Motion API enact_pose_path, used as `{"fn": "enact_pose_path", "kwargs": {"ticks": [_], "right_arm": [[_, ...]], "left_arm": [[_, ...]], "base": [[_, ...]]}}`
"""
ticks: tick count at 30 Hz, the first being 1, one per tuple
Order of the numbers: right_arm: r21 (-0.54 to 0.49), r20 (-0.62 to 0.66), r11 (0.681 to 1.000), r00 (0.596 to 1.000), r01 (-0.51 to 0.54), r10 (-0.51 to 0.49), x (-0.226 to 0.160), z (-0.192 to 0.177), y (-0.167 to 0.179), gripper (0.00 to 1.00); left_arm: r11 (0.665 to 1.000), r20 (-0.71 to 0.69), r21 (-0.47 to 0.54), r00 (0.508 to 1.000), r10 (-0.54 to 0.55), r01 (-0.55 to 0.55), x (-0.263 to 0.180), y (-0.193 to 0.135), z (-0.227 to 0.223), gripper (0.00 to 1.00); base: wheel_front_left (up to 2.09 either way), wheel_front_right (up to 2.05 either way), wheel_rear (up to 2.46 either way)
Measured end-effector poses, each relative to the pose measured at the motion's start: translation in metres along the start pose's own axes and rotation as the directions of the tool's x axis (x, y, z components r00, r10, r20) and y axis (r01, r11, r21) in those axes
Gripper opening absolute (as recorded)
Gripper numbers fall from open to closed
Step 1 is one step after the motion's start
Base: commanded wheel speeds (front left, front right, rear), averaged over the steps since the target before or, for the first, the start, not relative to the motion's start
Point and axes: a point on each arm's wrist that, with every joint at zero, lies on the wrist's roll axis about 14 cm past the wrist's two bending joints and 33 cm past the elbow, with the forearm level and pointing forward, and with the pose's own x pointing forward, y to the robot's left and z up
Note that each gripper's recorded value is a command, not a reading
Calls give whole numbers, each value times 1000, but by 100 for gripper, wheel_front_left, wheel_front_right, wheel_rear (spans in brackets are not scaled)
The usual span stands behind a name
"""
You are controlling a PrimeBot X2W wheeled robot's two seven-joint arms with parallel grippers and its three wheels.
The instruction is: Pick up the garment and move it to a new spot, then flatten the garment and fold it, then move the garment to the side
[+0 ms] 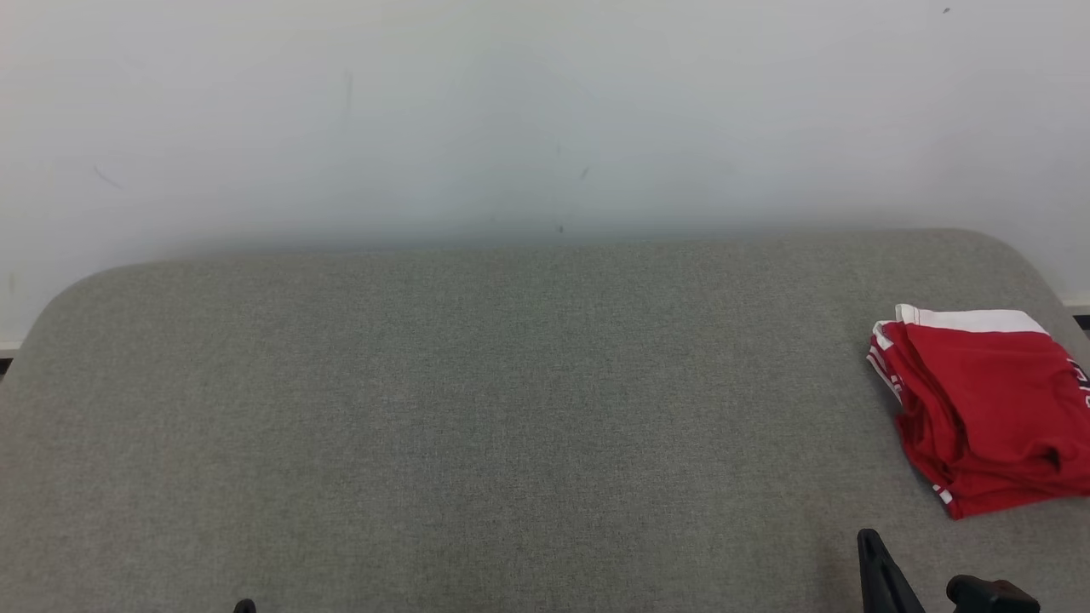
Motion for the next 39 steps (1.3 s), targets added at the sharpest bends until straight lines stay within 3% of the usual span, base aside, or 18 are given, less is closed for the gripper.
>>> {"fn": "enact_pose_path", "kwargs": {"ticks": [7,17,39], "right_arm": [[134,6,991,1000,10,-11,3,3,0,0],[302,18,953,1000,11,-17,10,10,1,0],[586,35,810,999,-10,-13,22,22,5,0]], "left_arm": [[991,-5,-130,1000,23,-24,4,2,2,0],[955,-4,-295,999,39,-39,13,3,8,0],[815,-5,-579,999,41,-36,29,-1,18,0]], "base": [[0,0,0],[0,0,0],[0,0,0]]}}
